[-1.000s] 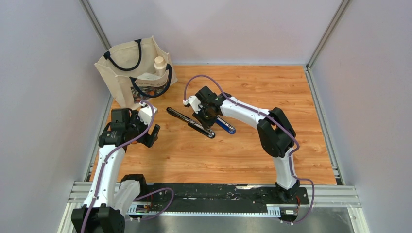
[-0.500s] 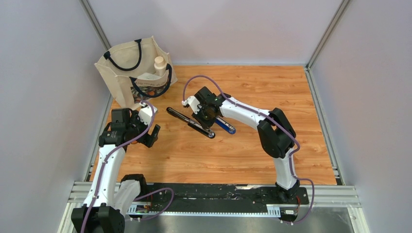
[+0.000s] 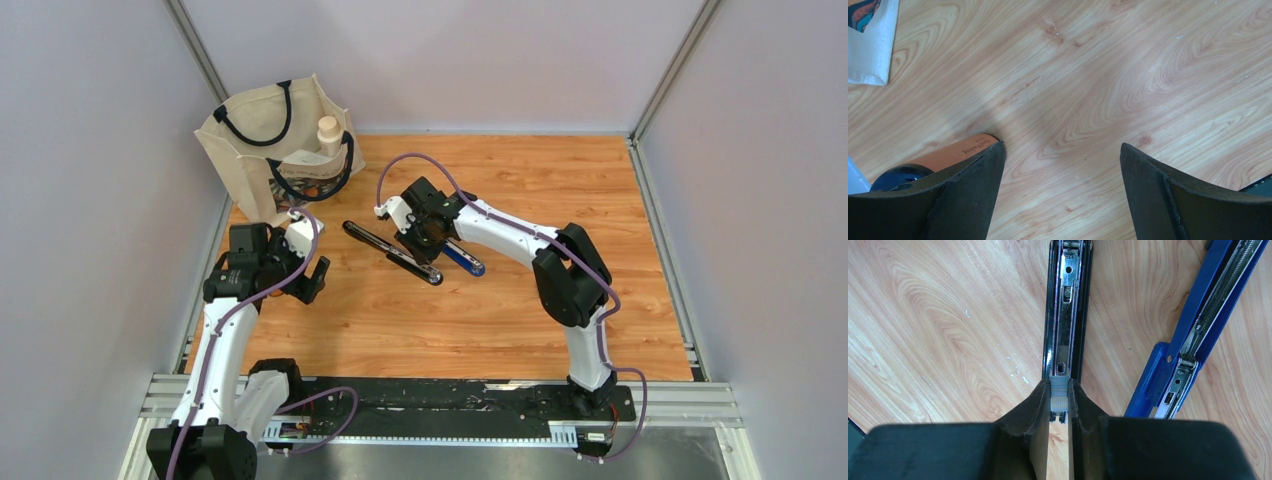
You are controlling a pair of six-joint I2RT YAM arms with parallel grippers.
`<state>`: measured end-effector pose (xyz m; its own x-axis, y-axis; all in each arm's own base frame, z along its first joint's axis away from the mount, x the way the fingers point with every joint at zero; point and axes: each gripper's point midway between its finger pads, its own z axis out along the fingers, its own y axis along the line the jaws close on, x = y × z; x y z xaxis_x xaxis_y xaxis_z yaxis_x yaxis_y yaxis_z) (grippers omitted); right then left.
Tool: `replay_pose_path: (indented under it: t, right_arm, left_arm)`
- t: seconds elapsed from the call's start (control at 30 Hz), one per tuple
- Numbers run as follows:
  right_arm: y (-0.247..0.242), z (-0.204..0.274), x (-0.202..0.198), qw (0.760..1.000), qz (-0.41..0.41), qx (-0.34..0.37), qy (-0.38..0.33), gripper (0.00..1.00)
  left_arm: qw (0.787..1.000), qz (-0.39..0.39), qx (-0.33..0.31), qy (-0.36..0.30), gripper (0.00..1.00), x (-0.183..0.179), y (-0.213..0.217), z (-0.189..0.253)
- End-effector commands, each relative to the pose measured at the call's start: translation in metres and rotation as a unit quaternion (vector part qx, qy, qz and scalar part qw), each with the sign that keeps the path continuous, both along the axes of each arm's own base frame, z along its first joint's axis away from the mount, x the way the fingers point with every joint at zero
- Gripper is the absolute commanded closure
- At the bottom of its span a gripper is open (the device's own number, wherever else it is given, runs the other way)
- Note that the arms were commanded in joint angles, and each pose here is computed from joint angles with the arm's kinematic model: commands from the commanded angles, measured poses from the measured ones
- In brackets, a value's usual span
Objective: Load the staples into the stapler
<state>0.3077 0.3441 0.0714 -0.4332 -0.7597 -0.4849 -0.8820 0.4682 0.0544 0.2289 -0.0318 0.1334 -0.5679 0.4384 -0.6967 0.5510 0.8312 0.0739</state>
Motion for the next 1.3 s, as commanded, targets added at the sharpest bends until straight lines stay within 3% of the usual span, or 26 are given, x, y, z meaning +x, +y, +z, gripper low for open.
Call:
replay_pose_path:
  t: [0.0,1.27]
  right_arm:
    - [0.009,0.008,0.001,1.0,0.008,0.019,-0.005,0.85]
    - [0.004,-0.011,0.004,1.0,0.006,-0.006,0.0,0.85]
  left_arm:
    - [1.0,-0.013,-0.002,-0.018,0.07,0.006,-0.002,0.005]
    - [1.0,-0.014,-0.001,-0.018,0.07,0.006,-0.002,0.004]
